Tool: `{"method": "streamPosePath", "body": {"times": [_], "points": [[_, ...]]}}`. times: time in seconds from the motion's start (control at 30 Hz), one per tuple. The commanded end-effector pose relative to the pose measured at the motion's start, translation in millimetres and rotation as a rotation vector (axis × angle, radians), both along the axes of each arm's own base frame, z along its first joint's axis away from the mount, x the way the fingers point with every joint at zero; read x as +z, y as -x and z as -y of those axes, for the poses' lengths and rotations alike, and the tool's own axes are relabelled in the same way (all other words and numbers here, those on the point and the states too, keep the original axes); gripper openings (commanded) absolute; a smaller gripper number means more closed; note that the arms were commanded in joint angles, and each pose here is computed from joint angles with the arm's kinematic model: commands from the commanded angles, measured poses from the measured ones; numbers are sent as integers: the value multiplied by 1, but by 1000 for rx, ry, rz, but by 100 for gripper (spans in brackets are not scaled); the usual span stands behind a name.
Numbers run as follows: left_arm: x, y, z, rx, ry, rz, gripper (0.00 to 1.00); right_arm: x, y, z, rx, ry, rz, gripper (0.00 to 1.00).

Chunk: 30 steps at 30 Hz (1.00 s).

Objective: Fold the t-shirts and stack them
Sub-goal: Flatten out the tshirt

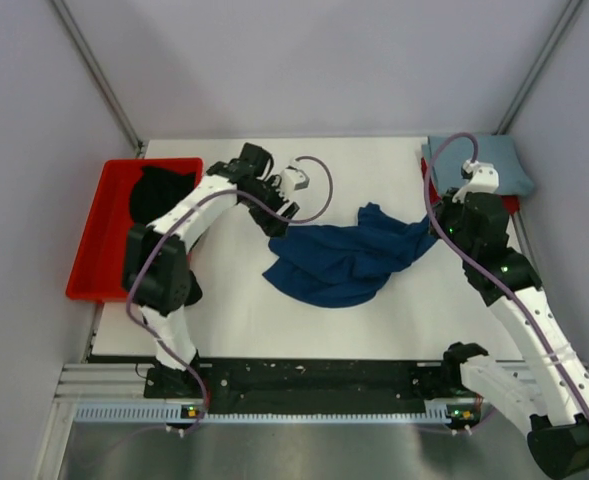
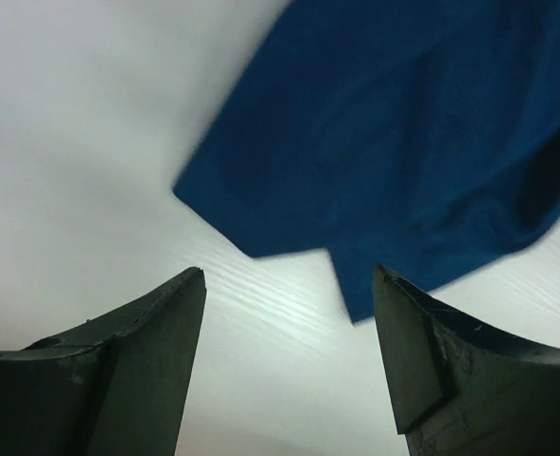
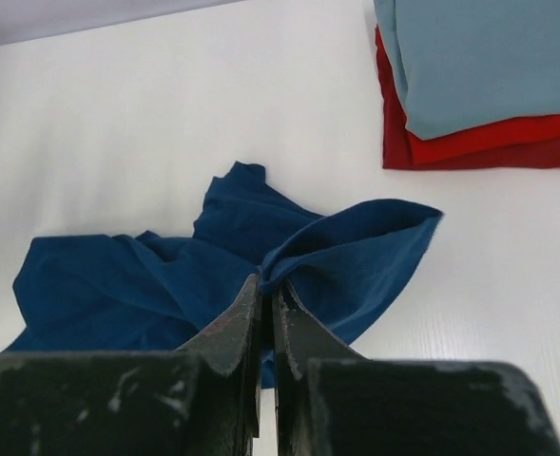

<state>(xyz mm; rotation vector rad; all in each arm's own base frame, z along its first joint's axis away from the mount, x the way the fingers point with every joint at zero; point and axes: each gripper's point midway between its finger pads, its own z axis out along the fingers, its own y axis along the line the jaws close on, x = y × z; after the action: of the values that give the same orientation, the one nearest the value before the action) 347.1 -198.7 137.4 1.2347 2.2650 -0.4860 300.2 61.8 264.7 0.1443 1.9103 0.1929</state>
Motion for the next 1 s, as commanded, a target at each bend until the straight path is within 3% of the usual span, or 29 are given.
{"method": "streamPosePath", "body": {"times": [0.0, 0.07, 0.13, 0.2, 0.33, 0.47, 0.6, 0.73, 0.83, 0.87, 0.97], "points": [[-2, -70, 17, -54, -53, 55, 75, 12, -2, 9, -32, 23, 43, 0], [-21, -88, 18, 2, -105, -31, 75, 11, -2, 11, -33, 41, 35, 0], [-46, -83, 17, 22, -144, -179, 73, 8, -2, 16, -53, 54, 28, 0], [-67, -79, 15, 35, -163, -241, 72, 5, -2, 16, -54, 63, 21, 0], [-93, -80, 0, 57, -227, -203, 72, 4, -4, 12, -29, 65, 15, 0], [-97, -54, -2, 27, -227, -288, 72, -3, -7, 12, -30, 71, -7, 0], [-112, -50, -7, 23, -247, -262, 70, -3, -7, 13, -34, 73, -7, 0], [-128, -36, -2, 10, -242, -357, 49, 1, -6, 13, -39, 67, 4, 0], [-126, -32, 11, -12, -181, -378, 20, 4, -5, 15, -44, 66, 13, 0], [-122, -32, 16, -20, -153, -376, 0, 5, -5, 15, -47, 65, 17, 0], [-100, -39, 28, -23, -85, -347, 0, 9, -5, 16, -49, 62, 23, 0]]}}
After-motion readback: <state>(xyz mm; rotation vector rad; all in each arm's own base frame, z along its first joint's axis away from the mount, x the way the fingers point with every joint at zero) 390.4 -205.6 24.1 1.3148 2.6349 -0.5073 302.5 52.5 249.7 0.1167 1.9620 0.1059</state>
